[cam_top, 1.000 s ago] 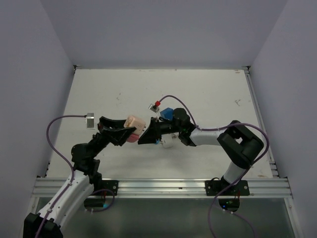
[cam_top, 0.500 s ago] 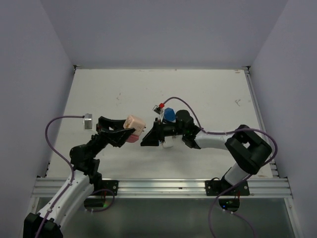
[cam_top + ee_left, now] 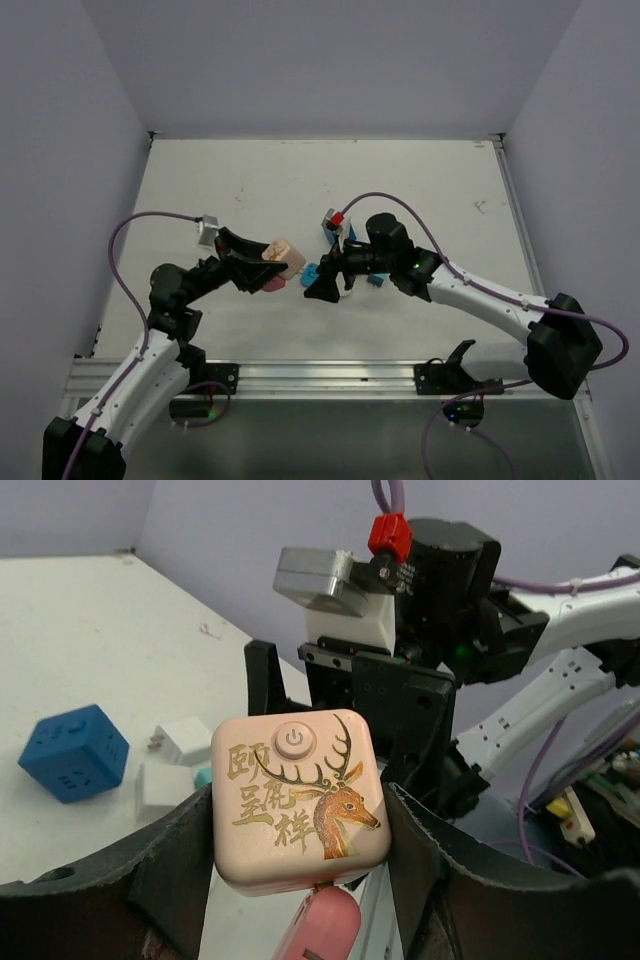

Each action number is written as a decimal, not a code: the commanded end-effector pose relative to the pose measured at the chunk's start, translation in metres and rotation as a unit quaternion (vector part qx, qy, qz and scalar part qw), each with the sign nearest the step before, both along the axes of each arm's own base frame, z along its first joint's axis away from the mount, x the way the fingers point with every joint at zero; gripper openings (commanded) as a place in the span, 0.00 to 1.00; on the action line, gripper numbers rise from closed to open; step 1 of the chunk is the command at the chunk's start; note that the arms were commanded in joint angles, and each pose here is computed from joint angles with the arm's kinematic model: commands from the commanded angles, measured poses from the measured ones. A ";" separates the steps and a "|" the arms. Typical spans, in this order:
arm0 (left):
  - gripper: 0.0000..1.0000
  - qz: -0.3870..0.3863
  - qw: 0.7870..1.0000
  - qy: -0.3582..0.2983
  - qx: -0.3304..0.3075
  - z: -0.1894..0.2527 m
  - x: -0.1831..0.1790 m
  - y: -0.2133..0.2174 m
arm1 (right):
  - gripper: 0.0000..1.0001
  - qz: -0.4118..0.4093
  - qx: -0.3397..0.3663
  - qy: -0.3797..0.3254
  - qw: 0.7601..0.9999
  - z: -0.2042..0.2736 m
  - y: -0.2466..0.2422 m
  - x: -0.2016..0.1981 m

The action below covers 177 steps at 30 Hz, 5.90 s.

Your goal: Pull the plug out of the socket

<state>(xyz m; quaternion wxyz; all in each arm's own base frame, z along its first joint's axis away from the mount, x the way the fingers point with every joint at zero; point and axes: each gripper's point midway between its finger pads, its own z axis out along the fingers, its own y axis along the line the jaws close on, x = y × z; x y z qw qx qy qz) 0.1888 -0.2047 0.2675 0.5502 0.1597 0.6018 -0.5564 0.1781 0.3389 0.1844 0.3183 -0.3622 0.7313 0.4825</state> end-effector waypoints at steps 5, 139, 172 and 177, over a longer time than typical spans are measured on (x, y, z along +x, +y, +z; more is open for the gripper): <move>0.00 -0.129 0.988 -0.061 0.067 0.012 -0.029 -0.018 | 0.98 0.017 -0.026 -0.110 0.993 0.039 -0.024 -0.002; 0.42 -0.191 0.972 -0.092 0.099 0.009 -0.037 -0.043 | 0.00 0.097 0.069 -0.104 0.987 0.101 -0.040 -0.007; 0.00 -0.162 0.976 -0.114 0.088 0.010 -0.044 -0.036 | 0.00 -0.011 0.056 -0.104 0.993 0.087 -0.082 0.026; 0.00 -0.157 0.978 -0.100 0.089 0.003 -0.041 -0.036 | 0.00 -0.042 0.050 -0.107 0.992 0.089 -0.096 0.038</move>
